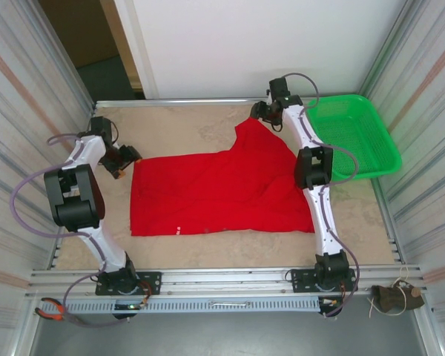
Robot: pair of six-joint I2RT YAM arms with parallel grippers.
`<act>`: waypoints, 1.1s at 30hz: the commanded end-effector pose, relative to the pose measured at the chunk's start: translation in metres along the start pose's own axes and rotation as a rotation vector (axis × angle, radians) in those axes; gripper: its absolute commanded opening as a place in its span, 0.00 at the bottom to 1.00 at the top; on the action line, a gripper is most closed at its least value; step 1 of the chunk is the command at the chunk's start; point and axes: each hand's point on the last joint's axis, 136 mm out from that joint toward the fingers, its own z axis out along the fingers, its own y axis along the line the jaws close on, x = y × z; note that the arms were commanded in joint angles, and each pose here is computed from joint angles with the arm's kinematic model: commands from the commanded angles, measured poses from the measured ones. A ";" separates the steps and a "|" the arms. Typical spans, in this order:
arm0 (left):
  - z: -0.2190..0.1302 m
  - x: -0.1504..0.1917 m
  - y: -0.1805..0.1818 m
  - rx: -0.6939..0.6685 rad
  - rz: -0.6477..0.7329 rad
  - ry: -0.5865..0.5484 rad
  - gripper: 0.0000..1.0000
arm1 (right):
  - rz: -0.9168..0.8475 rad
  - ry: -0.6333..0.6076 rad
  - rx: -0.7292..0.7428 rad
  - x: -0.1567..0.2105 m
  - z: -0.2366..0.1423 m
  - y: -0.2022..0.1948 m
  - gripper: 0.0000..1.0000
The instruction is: Fold the inside-out t-shirt
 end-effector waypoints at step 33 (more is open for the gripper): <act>0.031 -0.040 -0.015 -0.097 0.170 0.034 0.68 | 0.070 -0.003 -0.114 -0.005 -0.002 0.015 0.00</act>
